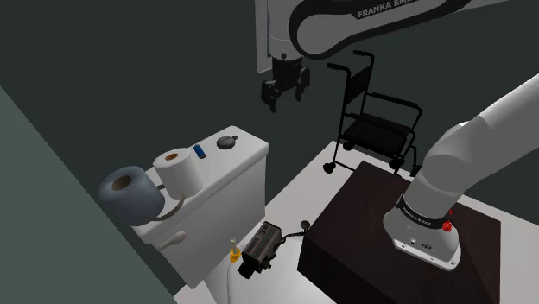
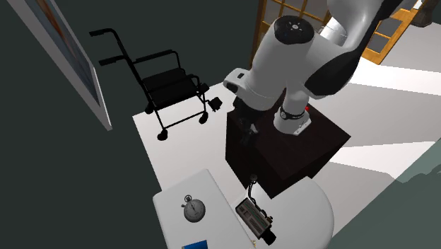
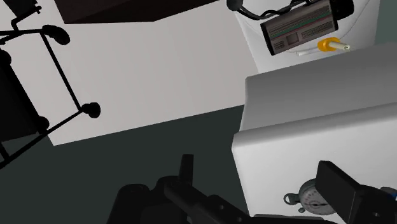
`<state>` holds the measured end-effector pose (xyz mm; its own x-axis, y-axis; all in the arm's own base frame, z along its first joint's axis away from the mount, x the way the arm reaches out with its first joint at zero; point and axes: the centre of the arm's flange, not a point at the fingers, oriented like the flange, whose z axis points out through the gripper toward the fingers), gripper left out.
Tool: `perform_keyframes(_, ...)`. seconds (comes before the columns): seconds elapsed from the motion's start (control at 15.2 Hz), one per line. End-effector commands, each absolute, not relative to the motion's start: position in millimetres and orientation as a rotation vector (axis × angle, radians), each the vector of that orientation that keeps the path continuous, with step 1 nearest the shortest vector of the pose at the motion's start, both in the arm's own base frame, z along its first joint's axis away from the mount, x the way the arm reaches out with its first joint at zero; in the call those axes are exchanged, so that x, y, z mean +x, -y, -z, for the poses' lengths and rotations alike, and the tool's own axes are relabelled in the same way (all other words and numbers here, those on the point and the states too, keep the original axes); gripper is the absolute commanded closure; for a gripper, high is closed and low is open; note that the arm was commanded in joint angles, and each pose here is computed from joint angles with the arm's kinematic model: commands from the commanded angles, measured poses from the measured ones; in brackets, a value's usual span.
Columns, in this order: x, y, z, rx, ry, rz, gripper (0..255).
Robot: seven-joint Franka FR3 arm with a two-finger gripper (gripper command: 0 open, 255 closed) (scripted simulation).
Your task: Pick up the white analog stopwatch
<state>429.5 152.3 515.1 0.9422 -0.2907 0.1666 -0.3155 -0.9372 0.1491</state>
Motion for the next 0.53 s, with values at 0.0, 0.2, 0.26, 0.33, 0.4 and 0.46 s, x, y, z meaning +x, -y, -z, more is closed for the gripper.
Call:
perform_keyframes(0.0, 449.3, -164.3, -498.1, 2.907, 0.555, -0.21, 0)
perform_keyframes(0.2, 479.6, -181.2, -475.4, 2.877, 0.683, -0.206, 0)
perform_keyframes(0.26, 490.0, -186.2, -467.9, 2.865, 0.726, -0.205, 0)
perform_keyframes(0.33, 500.6, -190.9, -460.4, 2.854, 0.768, -0.203, 0)
perform_keyframes(0.4, 511.3, -195.4, -452.9, 2.841, 0.811, -0.202, 0)
perform_keyframes(0.46, 522.2, -199.5, -445.4, 2.828, 0.853, -0.2, 0)
